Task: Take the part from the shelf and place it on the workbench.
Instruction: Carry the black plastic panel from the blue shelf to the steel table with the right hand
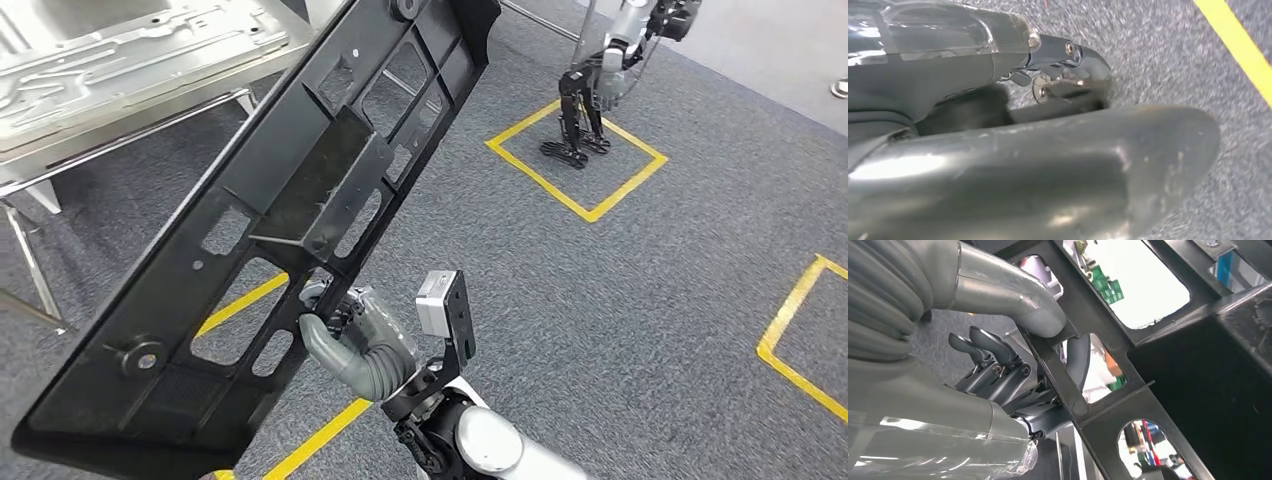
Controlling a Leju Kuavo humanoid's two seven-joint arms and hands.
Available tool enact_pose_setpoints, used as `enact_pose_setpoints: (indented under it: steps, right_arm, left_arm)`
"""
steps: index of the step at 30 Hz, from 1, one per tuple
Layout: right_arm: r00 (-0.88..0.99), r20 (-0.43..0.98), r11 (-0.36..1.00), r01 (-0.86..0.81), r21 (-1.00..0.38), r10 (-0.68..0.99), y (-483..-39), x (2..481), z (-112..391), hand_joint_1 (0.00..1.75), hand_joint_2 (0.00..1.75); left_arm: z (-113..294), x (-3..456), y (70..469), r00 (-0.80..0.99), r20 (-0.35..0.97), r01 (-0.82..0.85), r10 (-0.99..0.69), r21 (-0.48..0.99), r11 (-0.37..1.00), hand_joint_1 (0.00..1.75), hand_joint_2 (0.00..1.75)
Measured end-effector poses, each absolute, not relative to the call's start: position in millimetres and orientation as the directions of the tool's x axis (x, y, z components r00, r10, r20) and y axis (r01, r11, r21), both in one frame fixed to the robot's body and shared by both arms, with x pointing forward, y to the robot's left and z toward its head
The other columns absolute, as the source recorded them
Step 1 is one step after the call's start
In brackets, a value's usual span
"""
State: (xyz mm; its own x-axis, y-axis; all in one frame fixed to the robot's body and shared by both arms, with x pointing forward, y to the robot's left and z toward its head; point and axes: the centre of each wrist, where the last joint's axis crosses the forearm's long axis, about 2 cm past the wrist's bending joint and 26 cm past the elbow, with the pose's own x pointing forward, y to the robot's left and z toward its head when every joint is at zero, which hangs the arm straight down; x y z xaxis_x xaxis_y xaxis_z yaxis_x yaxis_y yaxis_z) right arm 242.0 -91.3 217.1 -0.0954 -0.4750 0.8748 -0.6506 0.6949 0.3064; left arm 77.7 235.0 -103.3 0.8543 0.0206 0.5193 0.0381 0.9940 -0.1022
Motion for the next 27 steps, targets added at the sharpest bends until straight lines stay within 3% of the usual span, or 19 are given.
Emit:
enact_pose_setpoints:
  steps: [27]
  right_arm:
    - [-0.073, 0.873, 0.67, -0.673, 0.314, -0.482, -86, 247, 224, 1.75, 1.75]
  left_arm:
    - [-103, 78, 232, 0.872, 0.488, -0.006, 0.043, -0.078, 0.997, 0.0, 0.0]
